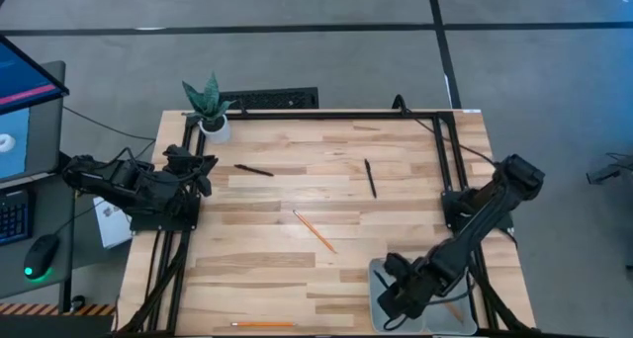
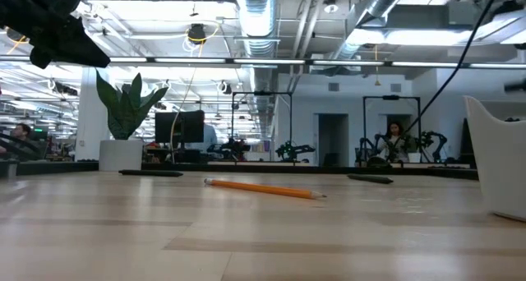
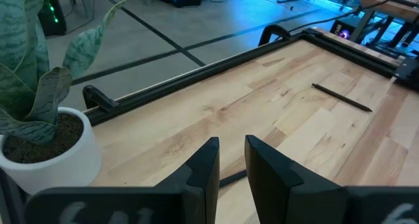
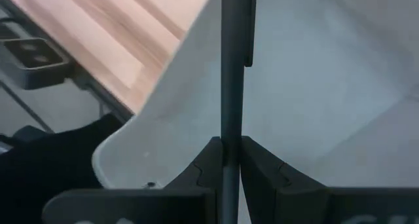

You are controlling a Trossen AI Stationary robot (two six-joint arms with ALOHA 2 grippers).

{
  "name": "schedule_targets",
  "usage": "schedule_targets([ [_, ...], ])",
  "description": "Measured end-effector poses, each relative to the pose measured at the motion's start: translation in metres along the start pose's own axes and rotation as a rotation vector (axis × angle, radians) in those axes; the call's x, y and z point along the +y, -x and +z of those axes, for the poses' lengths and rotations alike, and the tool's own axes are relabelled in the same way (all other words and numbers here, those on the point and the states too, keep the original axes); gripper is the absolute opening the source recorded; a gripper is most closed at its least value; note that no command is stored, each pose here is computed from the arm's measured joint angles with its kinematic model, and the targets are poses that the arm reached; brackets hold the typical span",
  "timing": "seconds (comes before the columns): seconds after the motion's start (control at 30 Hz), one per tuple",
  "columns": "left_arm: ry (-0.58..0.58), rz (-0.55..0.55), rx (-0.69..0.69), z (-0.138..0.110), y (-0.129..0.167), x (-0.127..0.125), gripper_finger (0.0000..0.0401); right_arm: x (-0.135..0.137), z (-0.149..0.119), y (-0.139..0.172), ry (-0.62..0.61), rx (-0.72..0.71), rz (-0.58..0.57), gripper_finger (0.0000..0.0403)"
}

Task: Sort pens & pencils
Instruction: Put the top right black pen into the bottom left gray bin

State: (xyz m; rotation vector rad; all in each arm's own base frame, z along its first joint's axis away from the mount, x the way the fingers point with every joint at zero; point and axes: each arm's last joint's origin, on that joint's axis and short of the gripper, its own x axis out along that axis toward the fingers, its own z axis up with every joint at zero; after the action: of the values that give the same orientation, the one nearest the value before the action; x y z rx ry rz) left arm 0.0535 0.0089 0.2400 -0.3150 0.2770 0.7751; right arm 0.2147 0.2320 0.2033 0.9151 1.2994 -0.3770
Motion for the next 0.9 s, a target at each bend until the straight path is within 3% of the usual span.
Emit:
schedule_targets([
  [0.47,0.000,0.000,0.000,0.000,0.000,0.000,0.0064,-0.003,0.004,-0.034,-0.084,0.077,-0.122,0.0062],
  [0.9,-0.001,0.000,0.000,0.000,0.000,0.000,0.0064,-0.002,0.006,-0.035,-0.092,0.089,-0.110,0.0080],
])
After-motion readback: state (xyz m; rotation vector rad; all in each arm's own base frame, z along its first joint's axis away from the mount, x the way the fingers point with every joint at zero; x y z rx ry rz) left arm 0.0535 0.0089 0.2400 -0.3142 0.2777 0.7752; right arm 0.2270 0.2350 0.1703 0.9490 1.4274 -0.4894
